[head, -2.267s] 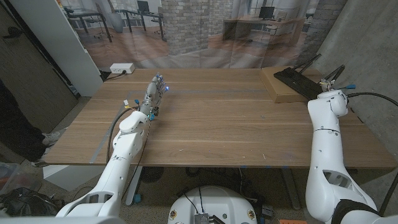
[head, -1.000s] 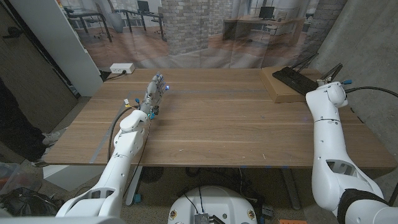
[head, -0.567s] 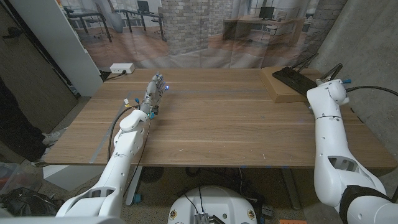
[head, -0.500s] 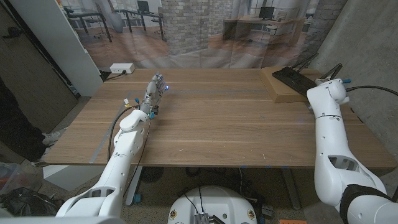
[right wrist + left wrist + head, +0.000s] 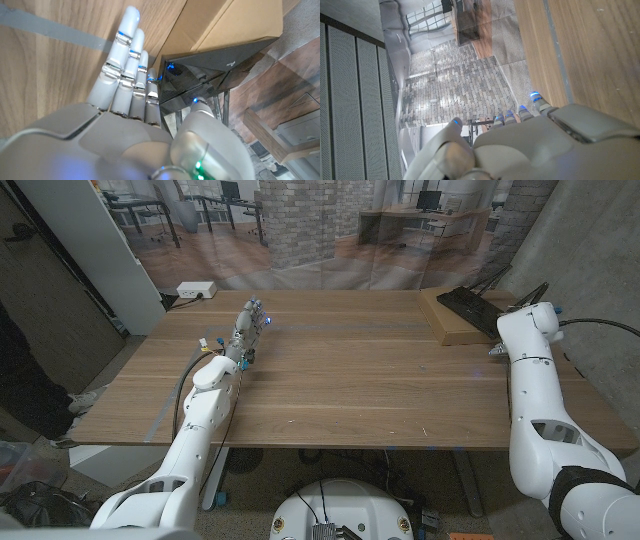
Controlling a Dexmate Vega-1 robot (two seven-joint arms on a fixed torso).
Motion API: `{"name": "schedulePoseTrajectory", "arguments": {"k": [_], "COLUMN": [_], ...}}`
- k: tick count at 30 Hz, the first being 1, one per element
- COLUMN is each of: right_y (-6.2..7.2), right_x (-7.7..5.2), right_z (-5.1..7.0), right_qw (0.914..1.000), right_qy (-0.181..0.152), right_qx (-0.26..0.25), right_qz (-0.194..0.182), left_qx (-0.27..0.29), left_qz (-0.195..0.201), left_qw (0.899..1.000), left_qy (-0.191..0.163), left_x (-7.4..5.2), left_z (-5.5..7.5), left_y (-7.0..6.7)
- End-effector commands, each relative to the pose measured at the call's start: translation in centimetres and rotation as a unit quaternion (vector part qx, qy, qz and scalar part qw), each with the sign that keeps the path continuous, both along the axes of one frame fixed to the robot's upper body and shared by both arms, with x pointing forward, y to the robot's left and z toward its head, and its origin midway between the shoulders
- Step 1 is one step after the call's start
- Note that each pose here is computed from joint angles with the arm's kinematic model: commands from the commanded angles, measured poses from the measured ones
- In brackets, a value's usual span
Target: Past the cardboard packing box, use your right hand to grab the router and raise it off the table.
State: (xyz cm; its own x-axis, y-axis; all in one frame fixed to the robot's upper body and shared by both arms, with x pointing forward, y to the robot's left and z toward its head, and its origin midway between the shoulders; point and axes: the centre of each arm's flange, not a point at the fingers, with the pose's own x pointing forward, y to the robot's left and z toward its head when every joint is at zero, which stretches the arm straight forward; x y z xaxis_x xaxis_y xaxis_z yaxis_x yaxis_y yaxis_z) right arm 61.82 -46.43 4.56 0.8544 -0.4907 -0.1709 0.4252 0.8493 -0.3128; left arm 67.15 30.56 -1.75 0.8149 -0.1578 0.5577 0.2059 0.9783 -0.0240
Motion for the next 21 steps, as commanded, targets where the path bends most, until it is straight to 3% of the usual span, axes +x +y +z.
{"name": "schedulePoseTrajectory", "arguments": {"k": [1, 12, 21], "right_y": [-0.70, -1.19, -1.27], "right_x": [0.78, 1.06, 1.14], "right_z": [-0.36, -0.68, -0.83], "right_qw": [0.9971, 0.9910, 0.9885], "right_qy": [-0.008, -0.043, -0.084], "right_qx": [0.066, 0.122, 0.122], "right_qz": [0.037, 0.035, 0.030], "left_qx": [0.000, 0.000, 0.001], "left_qz": [-0.001, -0.003, -0.003], "left_qw": [1.000, 1.000, 1.000], "left_qy": [0.002, 0.005, 0.005], "left_x": [0.52, 0.96, 1.12], "left_z": [0.25, 0.39, 0.51], "left_y": [-0.11, -0.30, -0.36]}}
